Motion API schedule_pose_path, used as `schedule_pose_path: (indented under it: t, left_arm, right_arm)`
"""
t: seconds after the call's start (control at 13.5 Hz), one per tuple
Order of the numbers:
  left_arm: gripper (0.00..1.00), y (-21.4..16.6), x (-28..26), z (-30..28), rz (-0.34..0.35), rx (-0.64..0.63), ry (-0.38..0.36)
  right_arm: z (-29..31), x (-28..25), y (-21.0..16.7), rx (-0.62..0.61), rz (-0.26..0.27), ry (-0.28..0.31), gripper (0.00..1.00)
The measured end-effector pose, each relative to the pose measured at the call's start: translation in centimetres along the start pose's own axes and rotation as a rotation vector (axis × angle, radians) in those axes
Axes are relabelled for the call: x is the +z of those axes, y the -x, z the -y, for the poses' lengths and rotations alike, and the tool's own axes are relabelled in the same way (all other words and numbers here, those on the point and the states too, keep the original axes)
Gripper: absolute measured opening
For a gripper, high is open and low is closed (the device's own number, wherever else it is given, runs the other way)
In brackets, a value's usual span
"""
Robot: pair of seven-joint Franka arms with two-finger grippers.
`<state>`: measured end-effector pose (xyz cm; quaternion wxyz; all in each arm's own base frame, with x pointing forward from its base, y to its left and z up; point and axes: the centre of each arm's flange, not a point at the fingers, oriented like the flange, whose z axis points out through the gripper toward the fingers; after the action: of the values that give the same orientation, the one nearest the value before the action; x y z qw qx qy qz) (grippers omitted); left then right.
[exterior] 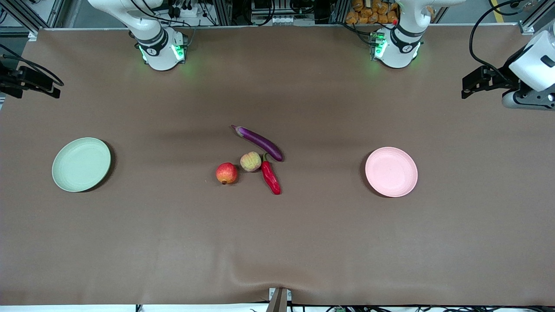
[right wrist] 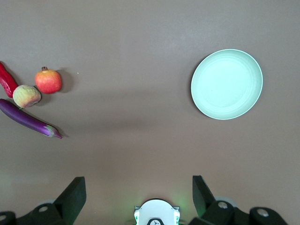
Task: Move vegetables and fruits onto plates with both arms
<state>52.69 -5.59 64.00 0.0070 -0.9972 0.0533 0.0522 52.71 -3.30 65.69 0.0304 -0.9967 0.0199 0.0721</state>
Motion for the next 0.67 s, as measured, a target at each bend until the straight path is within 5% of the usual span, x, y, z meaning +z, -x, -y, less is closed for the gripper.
schedule_pose_path:
  t: [0.67]
  left_arm:
    - [1.00,0.1,-1.5,-1.2,-0.033,0.023,-0.002]
  right_arm:
    - [-0.2,0.3,-0.1,0.004,0.011,-0.001,1.00]
